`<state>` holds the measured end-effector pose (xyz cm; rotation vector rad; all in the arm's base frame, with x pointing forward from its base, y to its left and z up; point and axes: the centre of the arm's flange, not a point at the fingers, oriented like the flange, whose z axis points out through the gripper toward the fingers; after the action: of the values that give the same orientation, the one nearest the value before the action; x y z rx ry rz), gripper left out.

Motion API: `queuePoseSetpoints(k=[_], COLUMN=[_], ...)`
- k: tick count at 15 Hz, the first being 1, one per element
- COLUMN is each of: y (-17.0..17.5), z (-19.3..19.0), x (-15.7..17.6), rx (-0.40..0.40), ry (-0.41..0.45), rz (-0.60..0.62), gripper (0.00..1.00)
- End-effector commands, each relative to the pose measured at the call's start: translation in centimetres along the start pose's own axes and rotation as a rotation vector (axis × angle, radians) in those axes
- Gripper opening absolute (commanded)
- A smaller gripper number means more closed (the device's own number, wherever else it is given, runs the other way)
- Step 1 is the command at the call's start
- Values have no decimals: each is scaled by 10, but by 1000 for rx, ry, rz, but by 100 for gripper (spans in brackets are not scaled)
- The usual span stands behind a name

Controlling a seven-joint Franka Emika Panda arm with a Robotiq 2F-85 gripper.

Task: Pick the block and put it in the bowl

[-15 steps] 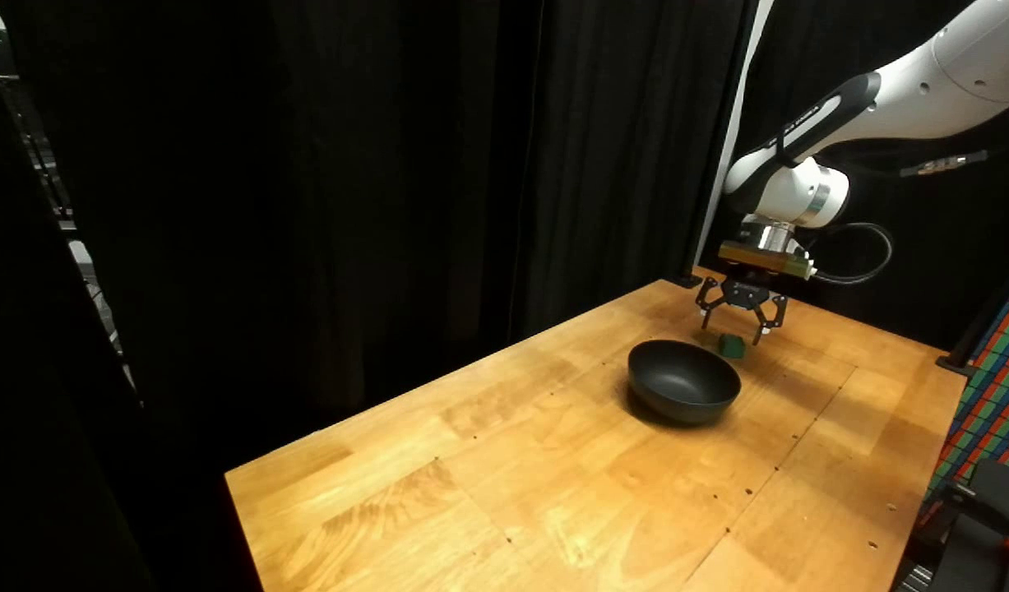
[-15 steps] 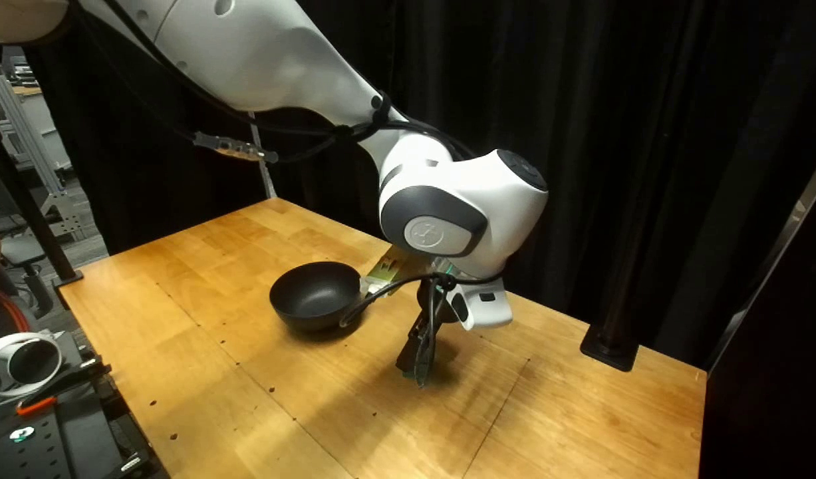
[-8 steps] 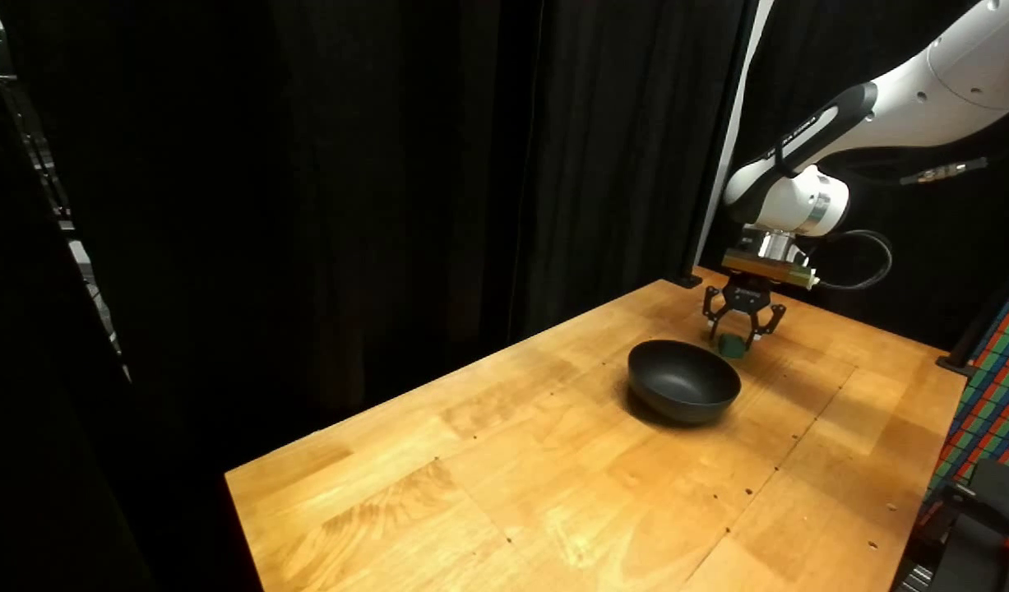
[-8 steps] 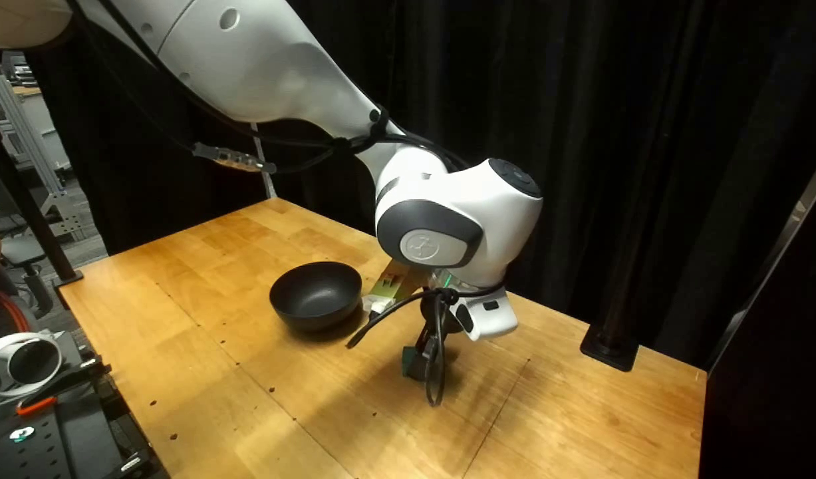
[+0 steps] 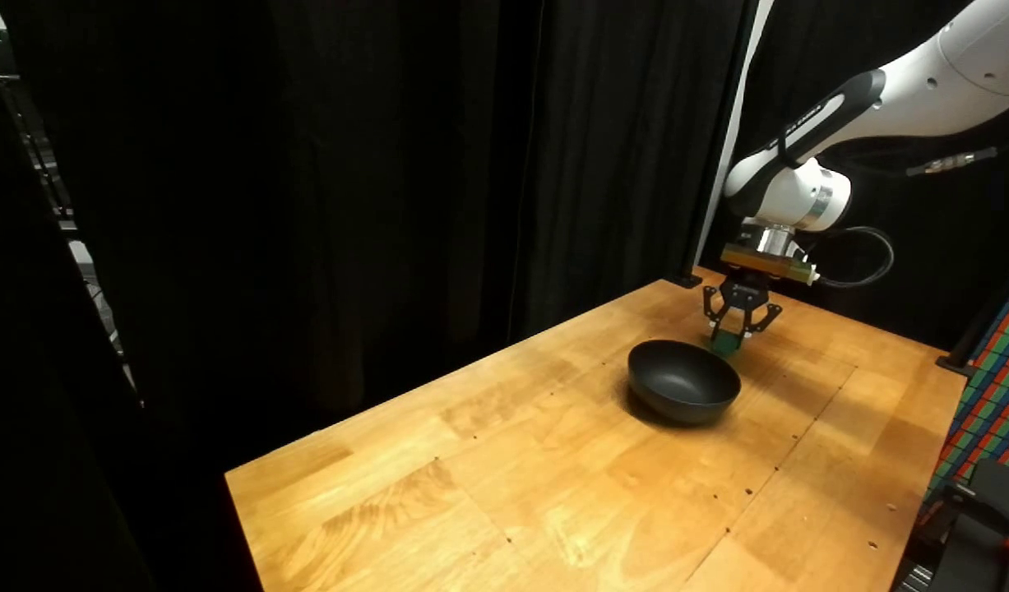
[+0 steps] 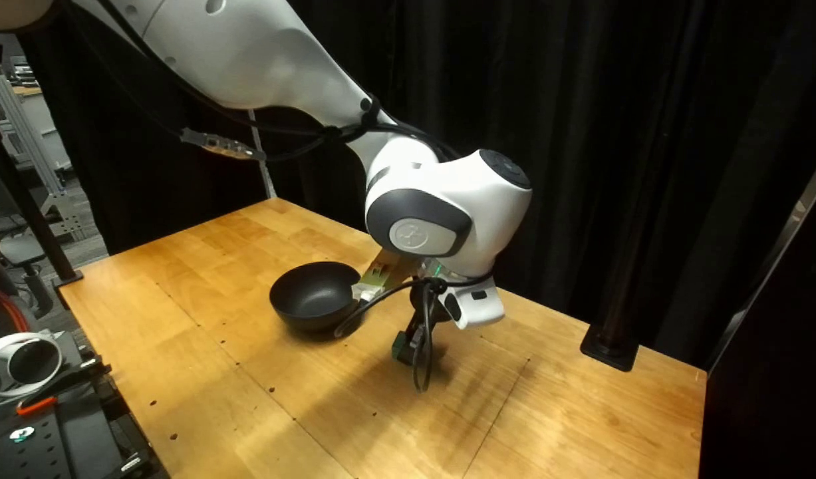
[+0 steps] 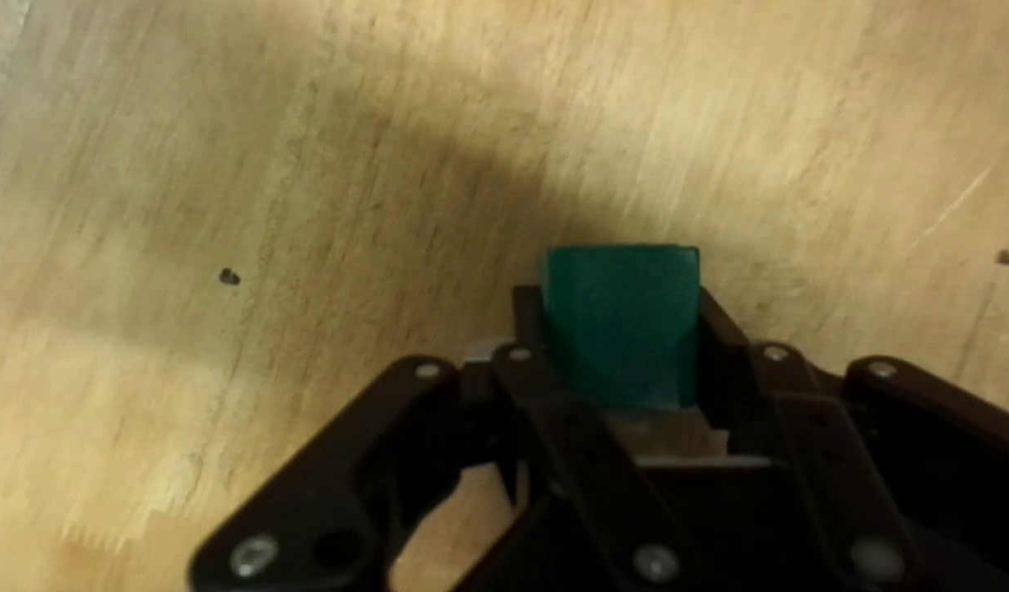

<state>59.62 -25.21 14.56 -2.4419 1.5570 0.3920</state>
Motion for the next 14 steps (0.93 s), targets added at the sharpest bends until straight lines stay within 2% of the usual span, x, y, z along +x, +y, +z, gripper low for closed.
queuePoseSetpoints(k=[1, 3, 4, 7, 9, 10, 11, 12, 14], y=[-16, -34, -42, -58, -56, -50, -45, -41, -37], z=[-63, -89, -98, -93, -77, -70, -67, -70, -86], x=[-63, -95, -113, -155, -172, -178, -183, -188, -200], rx=[103, 133, 146, 113, 39, 8, -13, 3, 62], ry=[0, 33, 5, -156, -277, -304, -326, -329, -319], rz=[-64, -122, -146, -186, -170, -142, -133, -124, -151], gripper=[18, 18, 18, 18, 18, 68, 69, 74, 90])
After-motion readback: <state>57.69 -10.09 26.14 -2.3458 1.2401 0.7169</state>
